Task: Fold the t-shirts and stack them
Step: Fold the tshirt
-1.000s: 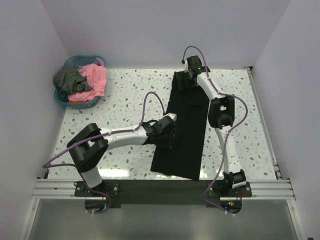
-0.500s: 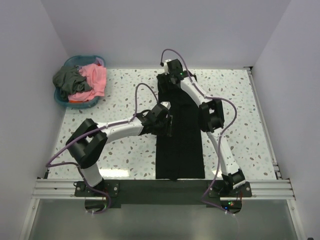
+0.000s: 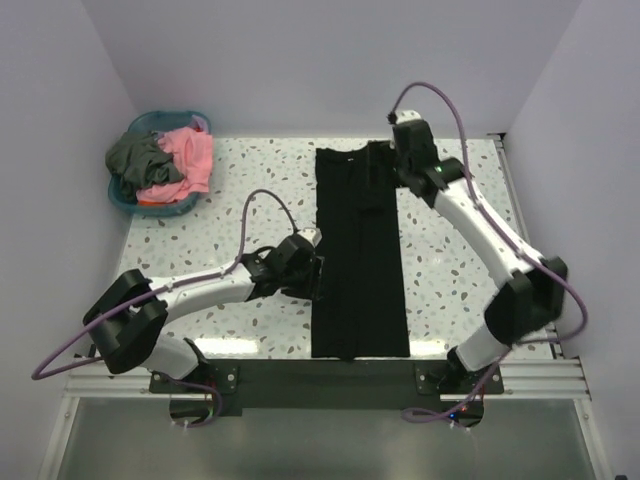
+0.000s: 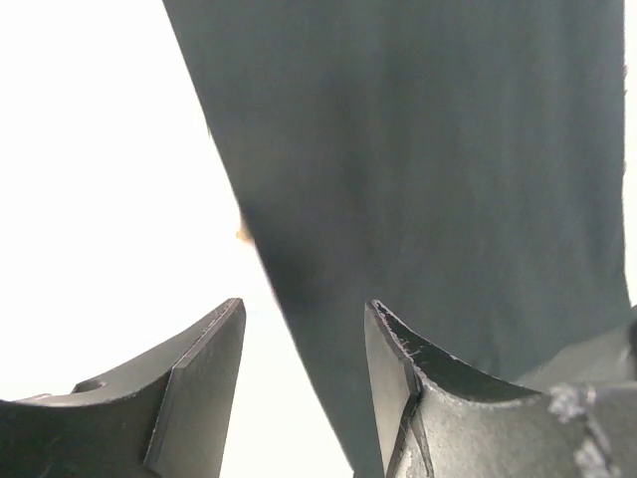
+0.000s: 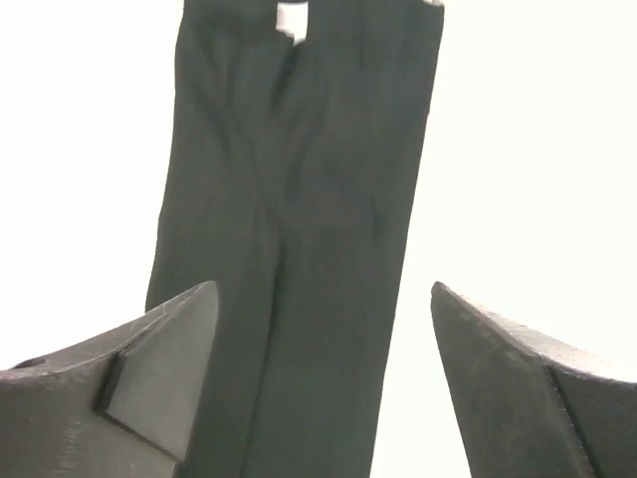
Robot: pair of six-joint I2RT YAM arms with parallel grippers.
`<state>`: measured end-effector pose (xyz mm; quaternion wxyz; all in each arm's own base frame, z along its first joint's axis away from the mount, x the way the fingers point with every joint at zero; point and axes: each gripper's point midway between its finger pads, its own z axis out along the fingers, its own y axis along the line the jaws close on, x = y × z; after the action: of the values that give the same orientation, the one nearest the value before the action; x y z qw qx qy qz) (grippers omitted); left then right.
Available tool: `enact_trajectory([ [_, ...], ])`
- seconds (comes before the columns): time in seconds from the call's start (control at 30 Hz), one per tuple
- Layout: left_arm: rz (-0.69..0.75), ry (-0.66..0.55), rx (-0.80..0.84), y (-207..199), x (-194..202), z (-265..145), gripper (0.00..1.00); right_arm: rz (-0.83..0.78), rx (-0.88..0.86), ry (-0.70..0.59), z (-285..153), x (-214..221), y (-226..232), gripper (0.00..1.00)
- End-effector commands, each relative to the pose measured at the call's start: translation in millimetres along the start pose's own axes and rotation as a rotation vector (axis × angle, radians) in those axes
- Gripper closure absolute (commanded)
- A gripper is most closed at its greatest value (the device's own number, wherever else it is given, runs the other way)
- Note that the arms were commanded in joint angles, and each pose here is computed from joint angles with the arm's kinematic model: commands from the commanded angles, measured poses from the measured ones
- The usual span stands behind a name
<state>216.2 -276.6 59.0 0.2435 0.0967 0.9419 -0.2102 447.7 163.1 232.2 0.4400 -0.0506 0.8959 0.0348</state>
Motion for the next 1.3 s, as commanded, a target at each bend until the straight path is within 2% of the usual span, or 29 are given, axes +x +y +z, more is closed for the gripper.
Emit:
enact_trajectory([
  [0.0, -0.001, 0.040, 0.013, 1, 32, -10, 0.44, 0.089, -0.006, 0.158, -32, 90, 6, 0.16],
  [0.03, 0.000, 0.057, 0.025, 1, 45, -12, 0.44, 0.096, 0.010, 0.246, -37, 136, -1, 0.21],
  [0.07, 0.001, 0.082, 0.043, 0, 54, -13, 0.44, 0.123, -0.021, 0.212, -62, 138, -1, 0.25],
  [0.1, 0.001, 0.096, 0.053, -1, 61, -14, 0.44, 0.140, -0.040, 0.230, -71, 152, -1, 0.36],
  [0.13, 0.010, 0.114, 0.061, -1, 71, -15, 0.44, 0.168, -0.040, 0.282, -77, 180, -3, 0.40],
  [0.17, 0.014, 0.131, 0.080, -4, 77, -17, 0.44, 0.191, -0.085, 0.275, -97, 185, 0, 0.40],
  [0.3, 0.033, 0.167, 0.113, -7, 93, -21, 0.44, 0.185, -0.162, 0.385, -131, 235, 16, 0.43],
  [0.53, 0.041, 0.244, 0.173, -10, 118, -25, 0.44, 0.234, -0.119, 0.565, -157, 308, 3, 0.45],
  [0.87, 0.049, 0.369, 0.197, -11, 150, -29, 0.43, 0.281, -0.107, 0.741, -171, 358, 1, 0.45],
  [1.17, 0.026, 0.430, 0.190, -10, 165, -27, 0.44, 0.339, -0.073, 0.778, -173, 378, -3, 0.46],
  [1.23, 0.020, 0.439, 0.190, -10, 168, -26, 0.44, 0.363, -0.084, 0.787, -172, 382, 1, 0.49],
  [1.27, 0.018, 0.442, 0.193, -11, 168, -26, 0.45, 0.371, -0.089, 0.791, -171, 383, 2, 0.53],
])
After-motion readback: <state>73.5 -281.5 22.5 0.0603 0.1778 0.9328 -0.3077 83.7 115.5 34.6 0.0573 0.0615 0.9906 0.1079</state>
